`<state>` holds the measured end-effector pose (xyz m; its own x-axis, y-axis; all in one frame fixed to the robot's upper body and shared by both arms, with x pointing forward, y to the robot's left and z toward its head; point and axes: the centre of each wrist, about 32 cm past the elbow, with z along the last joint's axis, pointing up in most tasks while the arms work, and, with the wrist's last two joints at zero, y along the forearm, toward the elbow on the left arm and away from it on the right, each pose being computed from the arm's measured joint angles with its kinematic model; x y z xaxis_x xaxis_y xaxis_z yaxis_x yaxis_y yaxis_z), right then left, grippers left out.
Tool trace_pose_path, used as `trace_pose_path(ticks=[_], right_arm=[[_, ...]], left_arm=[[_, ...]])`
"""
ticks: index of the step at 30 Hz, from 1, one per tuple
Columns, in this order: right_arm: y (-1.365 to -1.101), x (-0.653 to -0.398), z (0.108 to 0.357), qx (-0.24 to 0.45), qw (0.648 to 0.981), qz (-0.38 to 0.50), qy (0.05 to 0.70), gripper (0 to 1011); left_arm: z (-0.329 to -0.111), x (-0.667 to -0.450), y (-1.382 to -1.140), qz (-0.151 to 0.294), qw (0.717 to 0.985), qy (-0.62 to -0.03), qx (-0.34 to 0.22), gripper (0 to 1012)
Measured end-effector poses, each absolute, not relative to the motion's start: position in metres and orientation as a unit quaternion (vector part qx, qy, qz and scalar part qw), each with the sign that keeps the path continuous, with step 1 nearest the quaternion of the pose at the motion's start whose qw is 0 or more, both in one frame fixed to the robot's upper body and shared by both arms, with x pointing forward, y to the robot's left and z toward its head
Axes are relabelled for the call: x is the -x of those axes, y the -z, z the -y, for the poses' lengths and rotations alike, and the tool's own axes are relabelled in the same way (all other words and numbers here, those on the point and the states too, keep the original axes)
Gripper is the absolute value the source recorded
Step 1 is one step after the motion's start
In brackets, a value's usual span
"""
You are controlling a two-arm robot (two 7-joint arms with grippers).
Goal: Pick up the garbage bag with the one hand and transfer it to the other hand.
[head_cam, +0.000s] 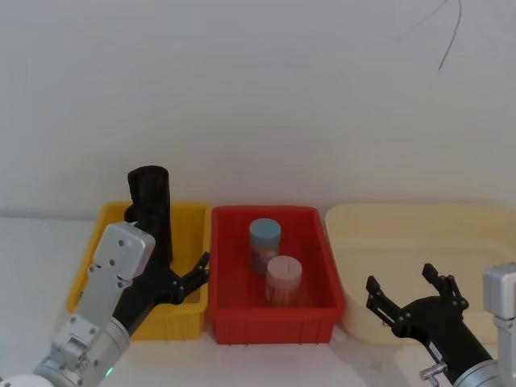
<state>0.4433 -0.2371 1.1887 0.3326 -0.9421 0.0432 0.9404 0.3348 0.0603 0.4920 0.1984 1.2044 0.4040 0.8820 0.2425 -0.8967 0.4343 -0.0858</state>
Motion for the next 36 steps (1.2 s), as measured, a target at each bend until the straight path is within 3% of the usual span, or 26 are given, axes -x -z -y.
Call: trace_pose_path(ticks=[36], right_arm=[[-1.1887,-0.4433,0.2371,-0.012,0.816,0.035,0.577,1002]], left_arm=[[-0.1984,-0.492,-1.2044,0.126,0.837,-0.531,-0.029,1001]])
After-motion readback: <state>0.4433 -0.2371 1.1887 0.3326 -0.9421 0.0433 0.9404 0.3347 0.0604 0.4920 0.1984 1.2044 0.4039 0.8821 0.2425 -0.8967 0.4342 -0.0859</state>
